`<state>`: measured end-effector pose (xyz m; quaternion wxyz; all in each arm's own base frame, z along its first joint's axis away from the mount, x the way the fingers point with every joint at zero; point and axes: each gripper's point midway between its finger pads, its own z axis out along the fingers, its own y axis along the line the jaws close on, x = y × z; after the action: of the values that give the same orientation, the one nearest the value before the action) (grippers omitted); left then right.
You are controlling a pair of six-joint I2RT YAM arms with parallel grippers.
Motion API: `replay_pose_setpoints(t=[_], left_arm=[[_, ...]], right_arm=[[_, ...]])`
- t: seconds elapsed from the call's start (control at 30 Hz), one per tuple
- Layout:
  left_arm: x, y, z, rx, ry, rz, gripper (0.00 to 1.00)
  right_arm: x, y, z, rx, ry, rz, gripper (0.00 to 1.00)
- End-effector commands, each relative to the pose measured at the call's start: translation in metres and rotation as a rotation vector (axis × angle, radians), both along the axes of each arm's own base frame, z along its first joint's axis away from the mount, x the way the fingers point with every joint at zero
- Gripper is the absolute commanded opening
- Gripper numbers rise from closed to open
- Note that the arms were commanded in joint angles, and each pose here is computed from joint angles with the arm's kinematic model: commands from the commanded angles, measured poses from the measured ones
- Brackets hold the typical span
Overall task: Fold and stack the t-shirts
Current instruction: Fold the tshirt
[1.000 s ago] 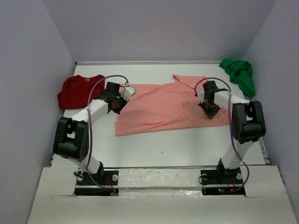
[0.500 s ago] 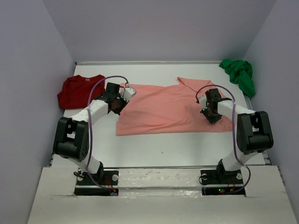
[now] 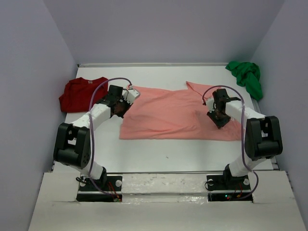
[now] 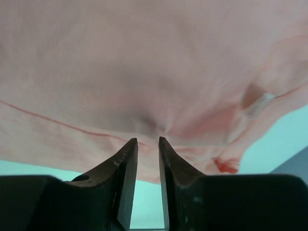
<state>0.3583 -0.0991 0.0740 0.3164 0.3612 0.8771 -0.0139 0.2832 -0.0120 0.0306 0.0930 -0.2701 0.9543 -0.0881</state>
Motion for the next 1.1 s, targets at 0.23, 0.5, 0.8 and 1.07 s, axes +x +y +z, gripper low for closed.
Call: replay_pose_setpoints(t=[0.23,0.5,0.8,1.07], left_arm=[[0.076,0.009,0.089,-0.014,-0.340,0.109,0.14],[0.135,0.003,0.055,-0.215,-0.206,0.188,0.15],[0.159,0.001,0.022,-0.302,-0.102,0.187,0.11],[0.158,-0.005,0.014,-0.332,-0.075,0.180,0.11]], right_arm=[[0.141,-0.002,0.154,-0.019,-0.547,-0.050,0.60],[0.234,-0.016,0.123,-0.111,-0.613,-0.245,0.33],[0.257,-0.031,0.068,-0.184,-0.504,-0.260,0.29],[0.242,-0.015,0.070,-0.093,-0.450,-0.207,0.32]])
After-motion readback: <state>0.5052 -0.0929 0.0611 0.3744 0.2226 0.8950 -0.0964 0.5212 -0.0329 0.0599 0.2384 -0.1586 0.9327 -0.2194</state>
